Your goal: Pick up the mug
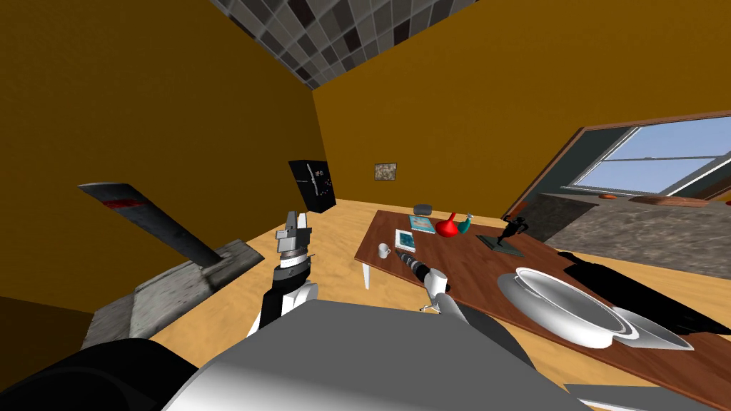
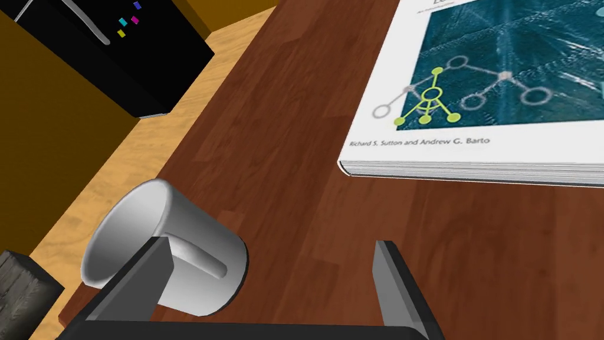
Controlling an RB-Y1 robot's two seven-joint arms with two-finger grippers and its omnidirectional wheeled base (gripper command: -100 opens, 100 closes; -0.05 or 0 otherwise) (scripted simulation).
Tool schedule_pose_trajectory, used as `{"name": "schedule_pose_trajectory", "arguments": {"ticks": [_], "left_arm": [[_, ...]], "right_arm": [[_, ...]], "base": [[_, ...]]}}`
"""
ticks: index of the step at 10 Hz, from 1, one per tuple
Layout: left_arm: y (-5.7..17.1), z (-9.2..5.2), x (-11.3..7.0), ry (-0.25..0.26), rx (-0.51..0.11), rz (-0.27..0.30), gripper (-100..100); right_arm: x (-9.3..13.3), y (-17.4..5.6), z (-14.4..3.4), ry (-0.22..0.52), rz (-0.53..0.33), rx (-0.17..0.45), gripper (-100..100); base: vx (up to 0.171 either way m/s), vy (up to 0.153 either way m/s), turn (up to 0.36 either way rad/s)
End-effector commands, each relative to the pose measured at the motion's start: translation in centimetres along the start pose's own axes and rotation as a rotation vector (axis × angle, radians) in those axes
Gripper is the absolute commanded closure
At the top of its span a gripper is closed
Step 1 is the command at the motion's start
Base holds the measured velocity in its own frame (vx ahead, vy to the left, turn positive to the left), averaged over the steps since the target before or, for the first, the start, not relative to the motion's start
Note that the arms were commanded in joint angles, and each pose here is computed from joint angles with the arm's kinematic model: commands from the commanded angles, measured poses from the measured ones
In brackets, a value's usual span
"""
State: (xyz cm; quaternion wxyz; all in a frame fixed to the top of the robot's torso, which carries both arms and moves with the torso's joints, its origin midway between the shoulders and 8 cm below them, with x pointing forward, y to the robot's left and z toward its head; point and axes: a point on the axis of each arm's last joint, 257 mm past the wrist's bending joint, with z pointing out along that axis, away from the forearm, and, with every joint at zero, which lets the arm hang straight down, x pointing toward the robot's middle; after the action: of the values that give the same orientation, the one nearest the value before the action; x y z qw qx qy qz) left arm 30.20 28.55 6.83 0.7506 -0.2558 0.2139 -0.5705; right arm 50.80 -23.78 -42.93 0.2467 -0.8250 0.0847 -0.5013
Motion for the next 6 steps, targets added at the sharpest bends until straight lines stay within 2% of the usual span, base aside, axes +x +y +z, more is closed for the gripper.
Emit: {"name": "schedule_pose_trajectory", "arguments": {"ticks": [1,5,6], "left_arm": [[0.0,0.0,0.0,0.000,0.000,0.000,0],[0.0,0.0,0.0,0.000,0.000,0.000,0],[0.0,0.0,0.0,0.000,0.000,0.000,0]], "right_arm": [[-0.3,-0.7,0.4,0.003,0.036,0.020,-100],[-2.5,-6.0,2.3,0.001,0.197,0.118,-100],[-2.5,-6.0,2.3,0.001,0.197,0.118,-100]], "base": [[0.017,-0.031,0.015],[0.031,-0.022,0.023],[0.031,-0.009,0.011]]}}
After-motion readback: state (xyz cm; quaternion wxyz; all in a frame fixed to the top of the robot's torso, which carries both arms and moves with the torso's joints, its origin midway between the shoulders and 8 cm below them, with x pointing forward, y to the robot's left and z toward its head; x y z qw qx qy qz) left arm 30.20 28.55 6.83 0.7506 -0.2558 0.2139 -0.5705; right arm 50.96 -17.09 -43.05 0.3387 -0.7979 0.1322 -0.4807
